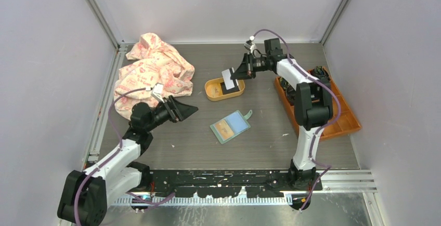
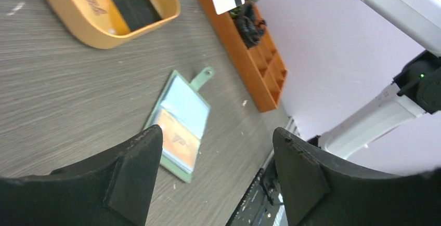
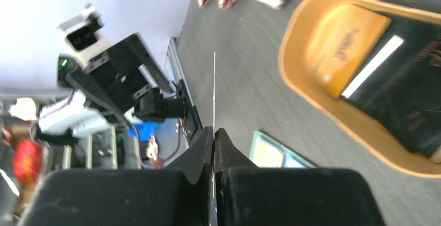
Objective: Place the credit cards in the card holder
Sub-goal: Pick up the credit card from the storage box, then insert the credit card into the card holder.
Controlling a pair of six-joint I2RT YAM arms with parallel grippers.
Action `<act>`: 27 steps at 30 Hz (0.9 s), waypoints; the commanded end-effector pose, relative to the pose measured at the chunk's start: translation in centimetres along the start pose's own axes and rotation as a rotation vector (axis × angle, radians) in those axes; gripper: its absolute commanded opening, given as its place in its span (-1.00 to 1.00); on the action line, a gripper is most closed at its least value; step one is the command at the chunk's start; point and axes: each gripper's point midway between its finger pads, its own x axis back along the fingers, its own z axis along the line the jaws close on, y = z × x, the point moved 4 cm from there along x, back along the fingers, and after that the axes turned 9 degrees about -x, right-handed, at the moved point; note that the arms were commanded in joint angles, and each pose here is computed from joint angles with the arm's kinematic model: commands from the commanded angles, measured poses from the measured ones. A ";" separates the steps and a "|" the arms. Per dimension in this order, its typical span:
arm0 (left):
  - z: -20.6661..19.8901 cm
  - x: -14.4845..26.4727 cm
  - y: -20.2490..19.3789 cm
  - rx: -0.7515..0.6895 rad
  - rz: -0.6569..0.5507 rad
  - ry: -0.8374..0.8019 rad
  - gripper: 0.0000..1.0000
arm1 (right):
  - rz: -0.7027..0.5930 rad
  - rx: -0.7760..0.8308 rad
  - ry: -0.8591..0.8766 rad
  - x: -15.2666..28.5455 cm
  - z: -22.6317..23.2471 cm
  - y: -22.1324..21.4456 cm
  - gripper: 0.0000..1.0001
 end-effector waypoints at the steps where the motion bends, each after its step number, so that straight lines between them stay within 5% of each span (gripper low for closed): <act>1: -5.1 1.5 2.2 -0.104 -0.172 -0.313 0.52 | 0.067 0.290 0.146 2.5 6.9 -4.0 -0.97; 11: -10.2 1.7 -3.3 -0.338 -0.255 -0.443 0.47 | 0.120 0.592 0.243 3.4 9.0 -13.2 -0.98; 18: -11.5 2.1 -5.0 -0.376 -0.247 -0.481 0.44 | 0.154 0.902 0.379 3.5 9.8 -18.4 -0.98; 27: -13.2 0.7 -8.4 -0.517 -0.188 -0.510 0.38 | 0.166 0.954 0.391 3.4 10.5 -19.4 -0.98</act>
